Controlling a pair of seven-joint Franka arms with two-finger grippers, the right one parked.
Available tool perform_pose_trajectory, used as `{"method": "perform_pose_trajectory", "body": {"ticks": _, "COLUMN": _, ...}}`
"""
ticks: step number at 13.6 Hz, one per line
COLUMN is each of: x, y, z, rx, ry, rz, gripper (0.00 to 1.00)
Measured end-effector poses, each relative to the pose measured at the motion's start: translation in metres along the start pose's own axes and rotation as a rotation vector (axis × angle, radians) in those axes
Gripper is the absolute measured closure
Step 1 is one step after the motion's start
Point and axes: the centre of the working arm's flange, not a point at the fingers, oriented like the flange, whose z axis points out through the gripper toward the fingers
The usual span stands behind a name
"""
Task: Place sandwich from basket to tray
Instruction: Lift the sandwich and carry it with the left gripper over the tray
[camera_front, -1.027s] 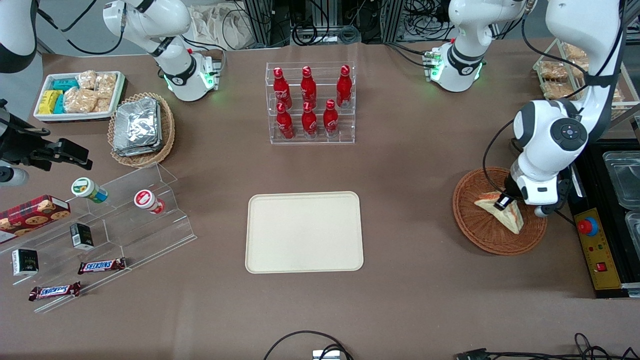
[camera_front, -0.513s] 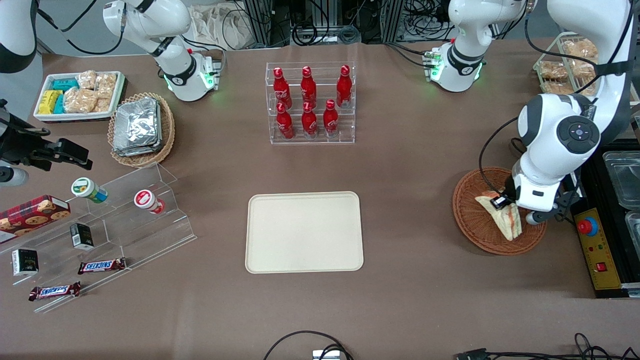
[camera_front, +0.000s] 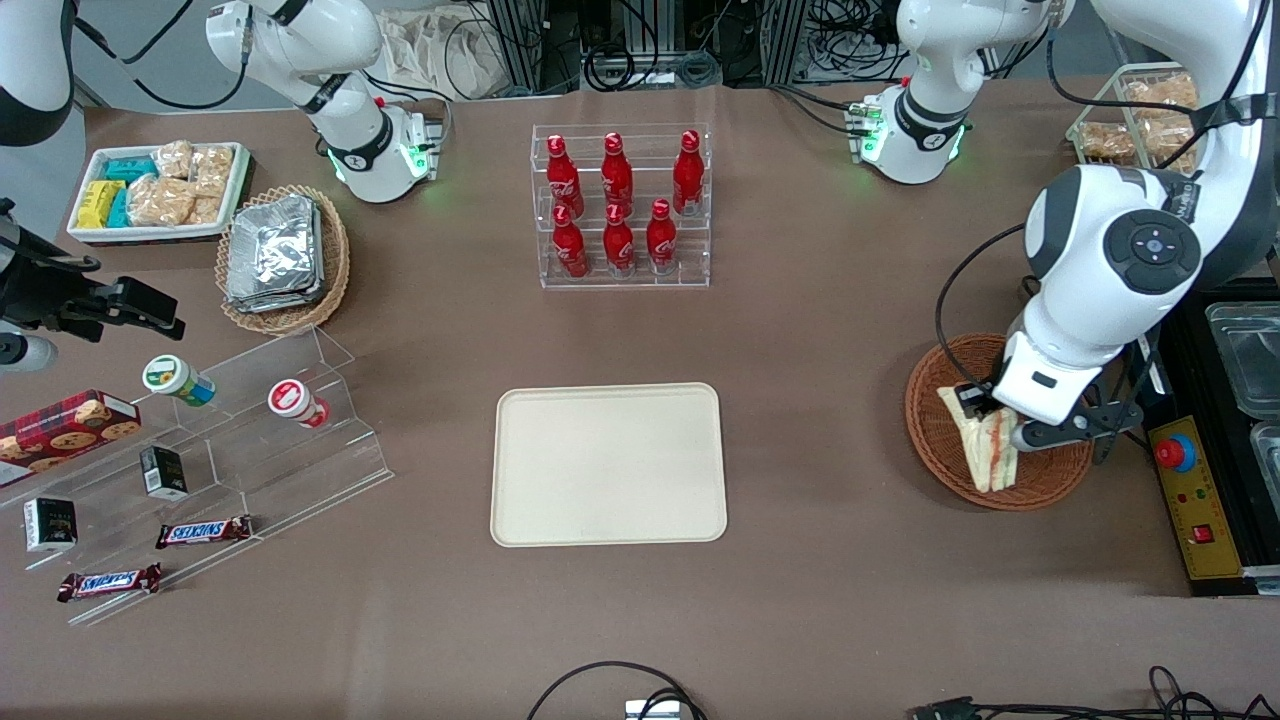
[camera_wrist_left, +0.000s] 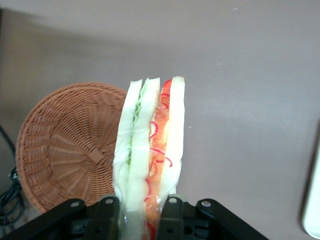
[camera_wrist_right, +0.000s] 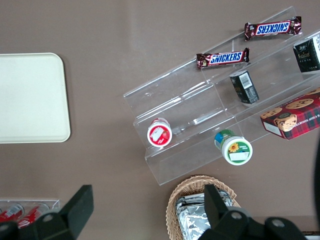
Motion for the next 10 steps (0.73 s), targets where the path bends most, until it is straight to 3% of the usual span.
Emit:
{"method": "perform_pose_trajectory", "body": {"ticks": 7, "x": 0.002, "y": 0.084, "z": -0.046, "rx": -0.026, "ry": -0.025, "rz": 0.099, "gripper": 0.82}}
{"method": "perform_pose_trajectory", "body": {"ticks": 10, "x": 0.006, "y": 0.115, "z": -0.048, "rx": -0.018, "ry": -0.024, "rz": 0.104, "gripper": 0.82}}
